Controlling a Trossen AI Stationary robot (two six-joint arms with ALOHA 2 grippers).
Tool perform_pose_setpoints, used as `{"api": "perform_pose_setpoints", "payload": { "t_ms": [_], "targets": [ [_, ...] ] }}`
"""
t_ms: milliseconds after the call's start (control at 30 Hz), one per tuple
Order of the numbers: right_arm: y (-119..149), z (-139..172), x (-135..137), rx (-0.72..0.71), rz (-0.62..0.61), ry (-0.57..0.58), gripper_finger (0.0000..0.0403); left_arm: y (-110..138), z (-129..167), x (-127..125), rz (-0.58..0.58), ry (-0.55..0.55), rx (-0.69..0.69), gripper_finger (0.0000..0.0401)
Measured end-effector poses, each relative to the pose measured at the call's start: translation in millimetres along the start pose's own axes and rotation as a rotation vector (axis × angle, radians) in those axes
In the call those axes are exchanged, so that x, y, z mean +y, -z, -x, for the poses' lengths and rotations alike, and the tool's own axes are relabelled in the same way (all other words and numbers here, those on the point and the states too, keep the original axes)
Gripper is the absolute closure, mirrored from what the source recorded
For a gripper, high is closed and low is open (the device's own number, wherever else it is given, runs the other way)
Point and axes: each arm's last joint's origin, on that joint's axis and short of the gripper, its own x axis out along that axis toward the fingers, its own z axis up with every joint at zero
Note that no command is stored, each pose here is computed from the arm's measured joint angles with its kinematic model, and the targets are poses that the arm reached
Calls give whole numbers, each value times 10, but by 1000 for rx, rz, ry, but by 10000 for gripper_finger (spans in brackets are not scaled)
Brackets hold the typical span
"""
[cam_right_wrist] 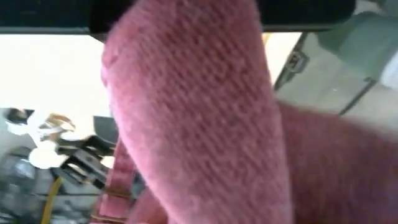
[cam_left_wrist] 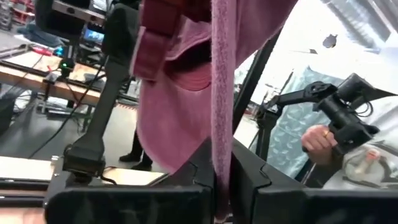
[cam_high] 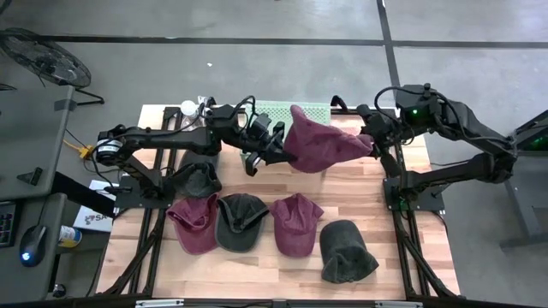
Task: Pick & Place hat
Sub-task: Put the top dark red cap on the shelf
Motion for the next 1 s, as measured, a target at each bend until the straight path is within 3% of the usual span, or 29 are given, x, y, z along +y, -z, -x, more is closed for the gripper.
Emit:
{"api": "perform_pose_setpoints", "payload": {
  "t_ms": [267,533,767,1000],
  "targets": [
    [24,235,8,34,-94,320,288,-7,0,34,7,-72,-40,394],
    [-152,709,189,-16,-128,374,172,-33,7,64,3,-186,-108,395],
    [-491,818,191,-109,10,440,156,12,5,76,2,-180,-55,395],
    [-775,537,41,-51,86,445,155,25,7,85,6,-196,-46,395]
  ]
}}
